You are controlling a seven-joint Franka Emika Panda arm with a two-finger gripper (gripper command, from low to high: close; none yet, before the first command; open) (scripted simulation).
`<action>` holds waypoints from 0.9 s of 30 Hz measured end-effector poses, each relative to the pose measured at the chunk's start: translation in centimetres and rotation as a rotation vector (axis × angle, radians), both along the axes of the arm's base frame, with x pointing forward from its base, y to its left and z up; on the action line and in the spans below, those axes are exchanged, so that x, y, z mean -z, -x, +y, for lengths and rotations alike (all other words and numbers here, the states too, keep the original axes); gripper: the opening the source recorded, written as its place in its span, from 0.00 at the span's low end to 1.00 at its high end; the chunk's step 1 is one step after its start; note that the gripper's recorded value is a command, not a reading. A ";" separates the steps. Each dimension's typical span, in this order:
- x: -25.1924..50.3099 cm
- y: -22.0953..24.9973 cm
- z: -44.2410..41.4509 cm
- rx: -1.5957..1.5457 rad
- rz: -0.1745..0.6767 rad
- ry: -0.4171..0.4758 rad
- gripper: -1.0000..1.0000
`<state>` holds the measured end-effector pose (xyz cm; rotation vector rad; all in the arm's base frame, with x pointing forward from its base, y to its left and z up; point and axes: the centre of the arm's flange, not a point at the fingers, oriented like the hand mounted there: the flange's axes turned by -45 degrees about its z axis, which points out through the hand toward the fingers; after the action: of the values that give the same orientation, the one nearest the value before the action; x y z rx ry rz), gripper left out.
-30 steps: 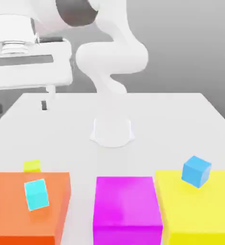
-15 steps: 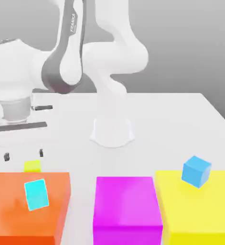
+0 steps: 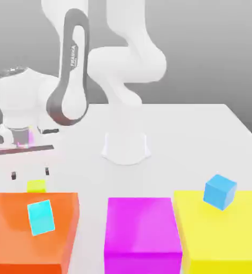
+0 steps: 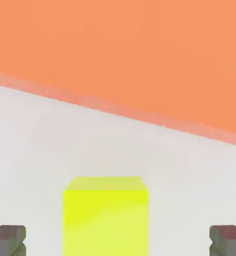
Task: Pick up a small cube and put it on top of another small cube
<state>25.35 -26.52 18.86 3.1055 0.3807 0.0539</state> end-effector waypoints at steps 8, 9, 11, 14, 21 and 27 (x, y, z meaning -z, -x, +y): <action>2.9 0.1 -0.1 0.005 0.003 -0.003 0.50; 3.4 0.3 0.0 0.005 0.007 -0.004 0.50; 4.6 0.5 0.2 0.003 0.017 -0.006 0.50; 5.8 0.9 0.4 0.001 0.029 -0.007 0.00; 5.5 0.8 0.4 0.002 0.026 -0.009 0.00; 2.4 0.1 -0.1 0.005 0.001 -0.004 0.00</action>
<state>25.29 -26.61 16.45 3.1109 0.3729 0.0538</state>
